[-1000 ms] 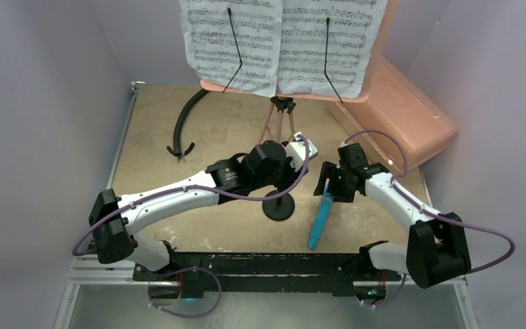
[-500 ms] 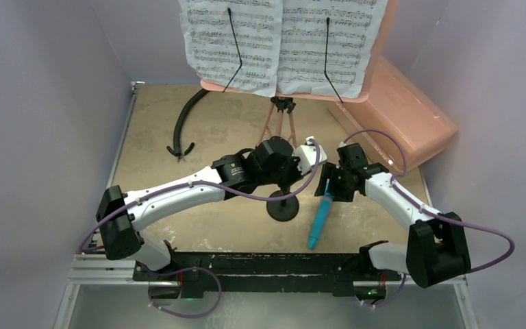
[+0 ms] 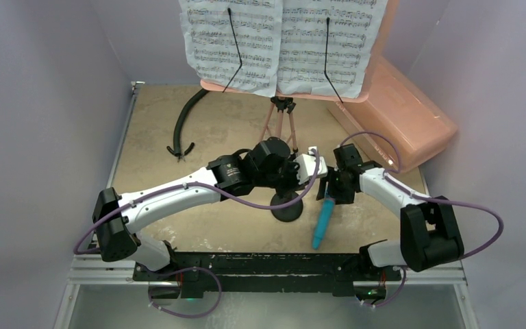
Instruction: Set up the instrument practice props
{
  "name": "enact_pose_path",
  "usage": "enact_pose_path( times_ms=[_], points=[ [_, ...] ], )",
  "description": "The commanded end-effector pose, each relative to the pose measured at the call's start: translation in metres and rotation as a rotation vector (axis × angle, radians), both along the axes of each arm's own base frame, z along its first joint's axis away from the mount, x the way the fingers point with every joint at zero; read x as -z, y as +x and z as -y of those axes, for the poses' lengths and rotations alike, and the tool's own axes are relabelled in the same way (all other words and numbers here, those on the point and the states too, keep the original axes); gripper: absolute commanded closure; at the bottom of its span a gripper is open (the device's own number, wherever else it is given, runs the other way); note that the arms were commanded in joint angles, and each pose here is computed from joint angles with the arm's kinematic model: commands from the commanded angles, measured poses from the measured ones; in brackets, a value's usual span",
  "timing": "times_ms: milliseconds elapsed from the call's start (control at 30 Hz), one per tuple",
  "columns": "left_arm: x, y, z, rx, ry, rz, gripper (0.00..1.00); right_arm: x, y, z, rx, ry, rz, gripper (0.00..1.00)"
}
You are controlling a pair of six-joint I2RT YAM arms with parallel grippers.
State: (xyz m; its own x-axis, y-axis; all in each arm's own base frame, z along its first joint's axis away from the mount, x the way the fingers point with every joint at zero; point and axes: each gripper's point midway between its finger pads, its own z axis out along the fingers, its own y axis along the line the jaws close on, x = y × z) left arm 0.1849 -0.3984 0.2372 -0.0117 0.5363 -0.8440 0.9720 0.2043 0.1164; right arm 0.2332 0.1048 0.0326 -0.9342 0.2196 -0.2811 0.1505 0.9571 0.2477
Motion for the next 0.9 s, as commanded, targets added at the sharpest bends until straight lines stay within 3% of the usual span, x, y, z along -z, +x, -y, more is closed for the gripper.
enact_pose_path(
  times_ms=[0,267,533,633,767,867],
  points=[
    [-0.028,-0.015,0.002,0.010,-0.036,-0.003,1.00,0.012,-0.001,0.006,-0.002,-0.040,-0.019,0.30],
    [-0.042,-0.016,0.002,-0.057,-0.029,0.006,1.00,0.027,0.010,0.008,0.024,-0.072,-0.025,0.41],
    [-0.024,-0.023,0.005,-0.061,0.020,-0.043,1.00,0.015,0.026,0.015,-0.005,-0.122,0.043,0.68],
    [-0.020,-0.024,0.006,-0.056,0.025,-0.044,1.00,0.004,0.029,0.014,-0.020,-0.119,0.078,0.85],
    [-0.022,-0.028,0.009,-0.024,0.006,-0.042,0.68,-0.022,0.034,0.006,-0.058,-0.067,0.168,0.93],
    [-0.027,-0.028,0.012,-0.021,-0.018,-0.039,0.53,-0.050,0.036,0.000,-0.069,-0.013,0.260,0.97]
  ],
)
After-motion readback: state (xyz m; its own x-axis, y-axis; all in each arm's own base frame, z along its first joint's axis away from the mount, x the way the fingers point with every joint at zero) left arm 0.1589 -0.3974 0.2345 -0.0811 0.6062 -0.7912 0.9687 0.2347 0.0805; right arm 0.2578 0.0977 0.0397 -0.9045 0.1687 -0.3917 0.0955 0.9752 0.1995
